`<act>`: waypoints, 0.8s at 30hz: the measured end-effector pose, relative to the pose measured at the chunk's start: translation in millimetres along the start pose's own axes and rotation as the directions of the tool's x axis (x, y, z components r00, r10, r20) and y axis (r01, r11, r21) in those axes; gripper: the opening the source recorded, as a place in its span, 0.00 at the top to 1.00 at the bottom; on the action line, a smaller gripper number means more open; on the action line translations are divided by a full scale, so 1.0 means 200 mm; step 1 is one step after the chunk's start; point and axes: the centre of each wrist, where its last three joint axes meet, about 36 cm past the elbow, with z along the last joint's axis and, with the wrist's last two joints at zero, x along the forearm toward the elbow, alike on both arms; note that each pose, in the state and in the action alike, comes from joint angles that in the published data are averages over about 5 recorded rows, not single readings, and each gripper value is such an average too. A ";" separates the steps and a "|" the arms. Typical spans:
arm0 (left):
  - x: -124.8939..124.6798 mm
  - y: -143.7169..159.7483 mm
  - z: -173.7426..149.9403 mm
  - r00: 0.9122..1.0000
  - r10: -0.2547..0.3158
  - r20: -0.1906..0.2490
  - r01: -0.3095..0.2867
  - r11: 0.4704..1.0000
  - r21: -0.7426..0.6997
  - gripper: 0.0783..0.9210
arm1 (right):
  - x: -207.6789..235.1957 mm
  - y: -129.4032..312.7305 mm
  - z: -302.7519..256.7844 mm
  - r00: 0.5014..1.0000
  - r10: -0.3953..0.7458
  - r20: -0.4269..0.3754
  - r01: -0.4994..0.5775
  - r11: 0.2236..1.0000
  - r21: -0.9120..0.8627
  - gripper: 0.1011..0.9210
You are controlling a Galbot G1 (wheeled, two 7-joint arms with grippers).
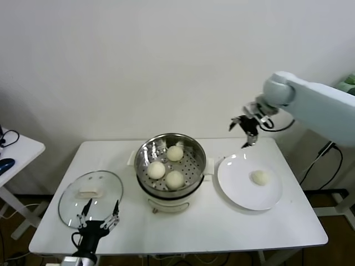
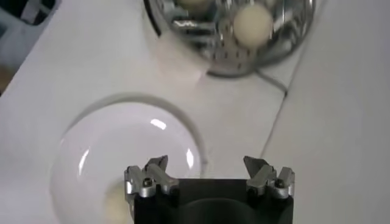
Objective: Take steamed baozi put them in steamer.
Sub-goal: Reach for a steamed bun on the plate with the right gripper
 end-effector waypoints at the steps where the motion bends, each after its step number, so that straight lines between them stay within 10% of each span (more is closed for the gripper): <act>1: 0.00 0.00 0.00 1.000 0.000 0.000 0.000 1.000 -0.001 0.12 | -0.02 0.04 0.06 1.000 0.000 -0.005 0.000 0.999 -0.033 0.12; 24: 0.03 0.01 -0.01 1.000 -0.012 -0.013 0.011 1.000 -0.021 0.12 | -0.64 0.48 0.57 0.982 -0.141 -0.126 0.104 0.959 -0.265 0.12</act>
